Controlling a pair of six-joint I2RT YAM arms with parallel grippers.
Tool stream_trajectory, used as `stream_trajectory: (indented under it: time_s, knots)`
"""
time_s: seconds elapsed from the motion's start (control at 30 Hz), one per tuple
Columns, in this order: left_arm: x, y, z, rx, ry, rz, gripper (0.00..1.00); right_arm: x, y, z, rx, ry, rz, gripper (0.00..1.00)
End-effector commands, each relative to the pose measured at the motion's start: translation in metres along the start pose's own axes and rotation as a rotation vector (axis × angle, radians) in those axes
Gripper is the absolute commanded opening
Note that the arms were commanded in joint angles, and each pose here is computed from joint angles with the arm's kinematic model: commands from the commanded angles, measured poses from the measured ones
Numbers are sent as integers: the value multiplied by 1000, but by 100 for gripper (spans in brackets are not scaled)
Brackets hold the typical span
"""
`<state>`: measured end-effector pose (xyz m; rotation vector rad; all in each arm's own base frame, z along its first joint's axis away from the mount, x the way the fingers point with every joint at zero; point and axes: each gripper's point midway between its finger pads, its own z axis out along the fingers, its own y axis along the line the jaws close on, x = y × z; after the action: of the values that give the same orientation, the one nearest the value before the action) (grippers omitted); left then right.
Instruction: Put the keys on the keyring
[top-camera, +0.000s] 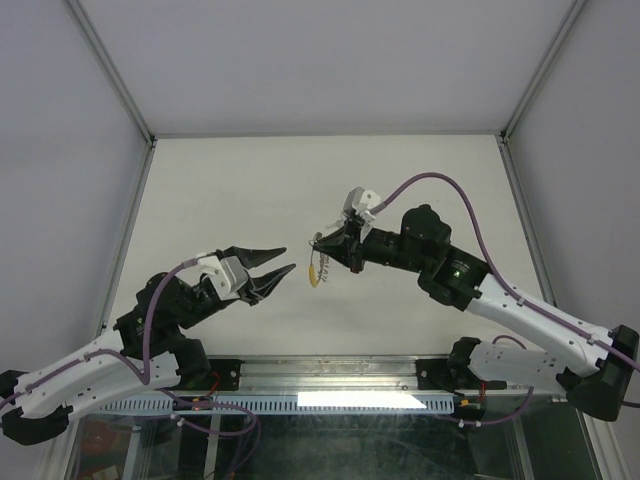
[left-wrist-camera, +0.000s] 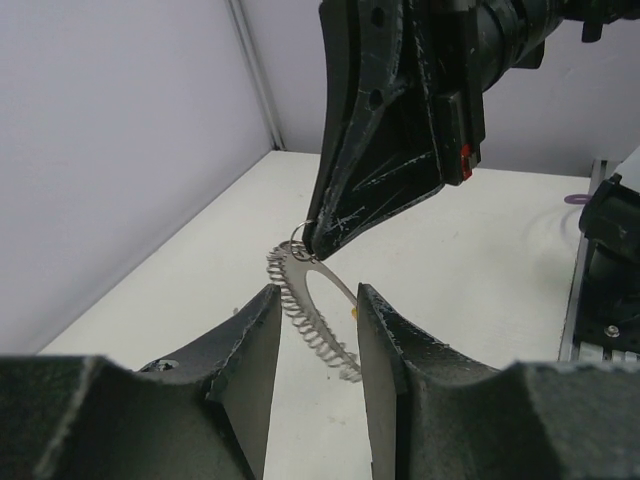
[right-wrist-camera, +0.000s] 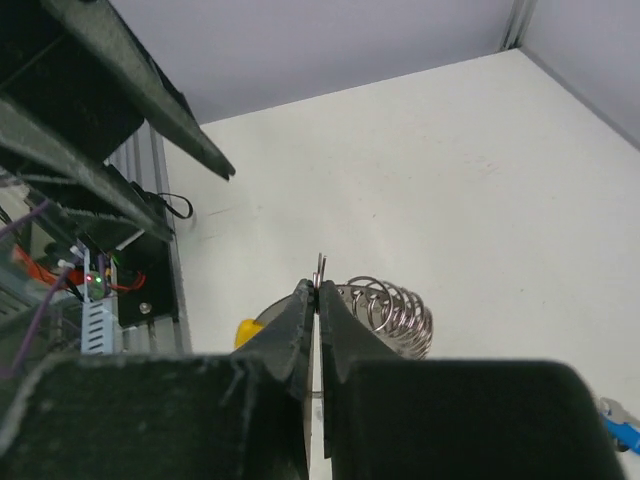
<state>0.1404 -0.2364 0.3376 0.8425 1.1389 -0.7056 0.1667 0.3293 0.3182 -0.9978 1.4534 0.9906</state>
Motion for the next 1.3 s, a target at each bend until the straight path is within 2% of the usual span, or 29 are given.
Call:
stream_trajectory:
  time_s: [0.0,0.37,0.67,0.93,1.27]
  knots:
    - [-22,6,-8,-24,-45,-34,34,-36,10,-14,-60,-140,-228,0]
    - [-28,-11,-12,89,-78,15,29,-26,37,-30,-237,-212,-616,0]
    - [-32,-38,-15,260,-107,111,29,-29,44,-35,-285,-246,-804,0]
    - [-29,-39,-8,287,-100,208,26,-26,59,-41,-372,-293,-905,0]
    - [-40,-41,-2,323,-136,327,23,-31,83,-47,-493,-403,-896,0]
